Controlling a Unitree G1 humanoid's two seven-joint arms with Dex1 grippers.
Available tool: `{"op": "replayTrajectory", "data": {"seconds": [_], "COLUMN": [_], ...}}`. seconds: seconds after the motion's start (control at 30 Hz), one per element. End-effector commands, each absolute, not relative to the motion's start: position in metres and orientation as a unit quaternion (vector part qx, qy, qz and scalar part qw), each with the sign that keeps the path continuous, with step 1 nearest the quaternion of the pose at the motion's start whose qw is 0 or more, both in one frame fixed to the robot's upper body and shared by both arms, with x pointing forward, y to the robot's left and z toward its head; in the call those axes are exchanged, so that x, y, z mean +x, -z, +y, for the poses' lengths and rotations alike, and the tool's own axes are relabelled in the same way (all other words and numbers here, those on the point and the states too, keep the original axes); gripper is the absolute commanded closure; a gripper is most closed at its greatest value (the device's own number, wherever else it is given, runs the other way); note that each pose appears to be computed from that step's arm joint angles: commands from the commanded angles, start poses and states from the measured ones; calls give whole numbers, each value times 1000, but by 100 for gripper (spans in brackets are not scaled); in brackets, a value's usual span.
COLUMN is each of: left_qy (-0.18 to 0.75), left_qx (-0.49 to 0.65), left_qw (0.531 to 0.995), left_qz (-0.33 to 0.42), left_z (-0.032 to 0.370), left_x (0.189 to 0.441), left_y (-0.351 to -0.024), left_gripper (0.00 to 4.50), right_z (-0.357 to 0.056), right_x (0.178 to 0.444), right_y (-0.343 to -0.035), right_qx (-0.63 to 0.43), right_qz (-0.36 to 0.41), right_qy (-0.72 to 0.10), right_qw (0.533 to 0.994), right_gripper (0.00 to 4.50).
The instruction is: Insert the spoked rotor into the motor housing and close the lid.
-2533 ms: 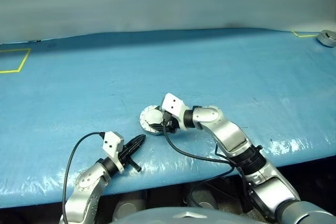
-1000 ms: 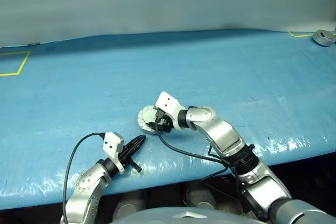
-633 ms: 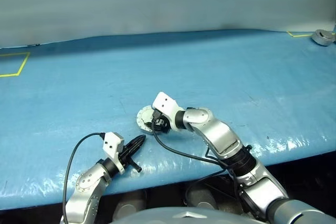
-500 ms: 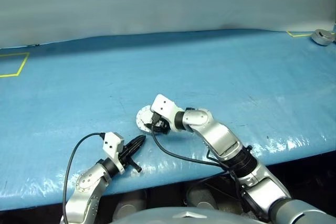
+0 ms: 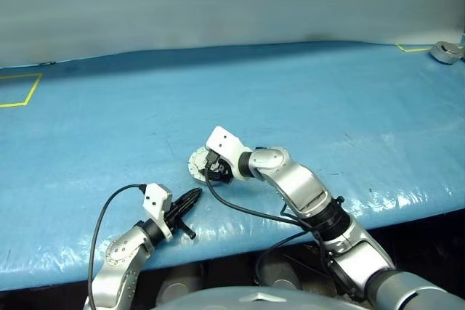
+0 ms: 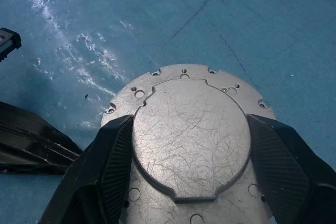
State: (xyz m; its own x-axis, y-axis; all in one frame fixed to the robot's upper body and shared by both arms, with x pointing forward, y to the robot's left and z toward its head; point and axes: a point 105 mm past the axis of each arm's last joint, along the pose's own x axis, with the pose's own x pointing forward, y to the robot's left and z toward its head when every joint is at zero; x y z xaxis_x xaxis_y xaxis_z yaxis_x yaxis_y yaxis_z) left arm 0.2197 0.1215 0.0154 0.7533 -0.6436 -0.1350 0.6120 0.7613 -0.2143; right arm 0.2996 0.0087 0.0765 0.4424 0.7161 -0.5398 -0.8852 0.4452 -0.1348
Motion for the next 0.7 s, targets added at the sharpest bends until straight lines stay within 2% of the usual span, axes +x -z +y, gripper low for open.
{"op": "replayTrajectory", "data": {"seconds": [0.03,0.27,0.53,0.7], "left_qy": [334,332,336,338], "left_qx": [-72,-71,-72,-74], "left_qw": [937,938,936,935], "left_qz": [71,70,73,75], "left_z": [121,122,121,120], "left_x": [223,224,224,223], "left_y": [-25,-25,-24,-24], "left_gripper": [450,450,450,450], "right_z": [-5,-8,-8,-7], "right_x": [306,308,315,313], "right_y": [-52,-50,-80,-88], "right_qx": [-211,-231,-221,-237], "right_qz": [235,199,185,182], "right_qy": [-450,-464,-470,-489], "right_qw": [835,832,834,820], "right_gripper": [147,147,147,147]}}
